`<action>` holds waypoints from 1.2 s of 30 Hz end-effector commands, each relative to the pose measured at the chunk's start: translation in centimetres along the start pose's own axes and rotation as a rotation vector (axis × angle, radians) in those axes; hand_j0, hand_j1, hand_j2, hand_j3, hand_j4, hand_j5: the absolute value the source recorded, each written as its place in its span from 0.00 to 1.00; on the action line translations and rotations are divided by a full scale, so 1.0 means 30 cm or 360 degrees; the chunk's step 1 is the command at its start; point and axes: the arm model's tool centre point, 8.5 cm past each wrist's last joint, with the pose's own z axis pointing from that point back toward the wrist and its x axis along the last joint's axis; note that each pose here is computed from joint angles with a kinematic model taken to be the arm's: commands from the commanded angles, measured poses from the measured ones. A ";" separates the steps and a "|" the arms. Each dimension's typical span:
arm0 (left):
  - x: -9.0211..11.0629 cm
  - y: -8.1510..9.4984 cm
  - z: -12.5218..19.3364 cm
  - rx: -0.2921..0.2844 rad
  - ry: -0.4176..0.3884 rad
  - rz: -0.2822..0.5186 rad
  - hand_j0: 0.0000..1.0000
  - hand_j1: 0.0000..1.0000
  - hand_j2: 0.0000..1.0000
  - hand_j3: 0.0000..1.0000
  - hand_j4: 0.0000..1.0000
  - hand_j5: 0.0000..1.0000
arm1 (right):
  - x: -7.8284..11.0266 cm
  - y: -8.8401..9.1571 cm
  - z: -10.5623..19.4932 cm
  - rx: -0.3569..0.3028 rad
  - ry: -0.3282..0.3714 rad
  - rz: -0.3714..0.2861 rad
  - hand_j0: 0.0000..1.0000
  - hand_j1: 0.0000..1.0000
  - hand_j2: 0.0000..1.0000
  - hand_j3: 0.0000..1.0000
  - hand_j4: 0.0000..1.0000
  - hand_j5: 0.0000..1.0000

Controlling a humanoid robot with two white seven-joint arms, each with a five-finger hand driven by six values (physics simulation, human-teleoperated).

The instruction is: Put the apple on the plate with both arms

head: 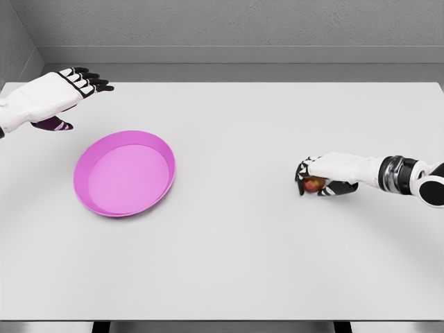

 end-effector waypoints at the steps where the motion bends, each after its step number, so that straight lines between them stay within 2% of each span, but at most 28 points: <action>1: -0.003 0.003 0.003 0.0006 0.0004 0.0006 1.00 1.00 1.00 1.00 1.00 1.00 | 0.001 -0.007 0.003 -0.0010 0.0000 0.0003 0.43 0.43 0.43 0.43 0.43 0.43; 10: -0.004 0.003 0.005 0.0005 0.0005 0.0004 1.00 1.00 1.00 1.00 1.00 1.00 | 0.013 -0.051 0.006 -0.0053 -0.0012 0.0033 0.43 0.43 0.43 0.43 0.43 0.43; 14: -0.006 0.004 0.007 0.0003 0.0007 0.0003 1.00 1.00 1.00 1.00 1.00 1.00 | 0.089 -0.081 -0.001 -0.0089 -0.0108 0.0095 0.43 0.43 0.43 0.43 0.43 0.43; 26: -0.008 0.012 0.005 0.0009 0.0007 -0.0003 1.00 1.00 1.00 1.00 1.00 1.00 | 0.186 -0.152 -0.060 -0.0168 -0.0243 0.0140 0.43 0.43 0.43 0.43 0.43 0.43; 32: -0.008 0.012 0.005 0.0009 0.0007 -0.0003 1.00 1.00 1.00 1.00 1.00 1.00 | 0.239 -0.163 -0.099 -0.0189 -0.0317 0.0137 0.43 0.43 0.43 0.43 0.43 0.43; 36: -0.008 0.012 0.005 0.0009 0.0007 -0.0003 1.00 1.00 1.00 1.00 1.00 1.00 | 0.296 -0.183 -0.139 -0.0192 -0.0388 0.0163 0.43 0.43 0.43 0.43 0.43 0.43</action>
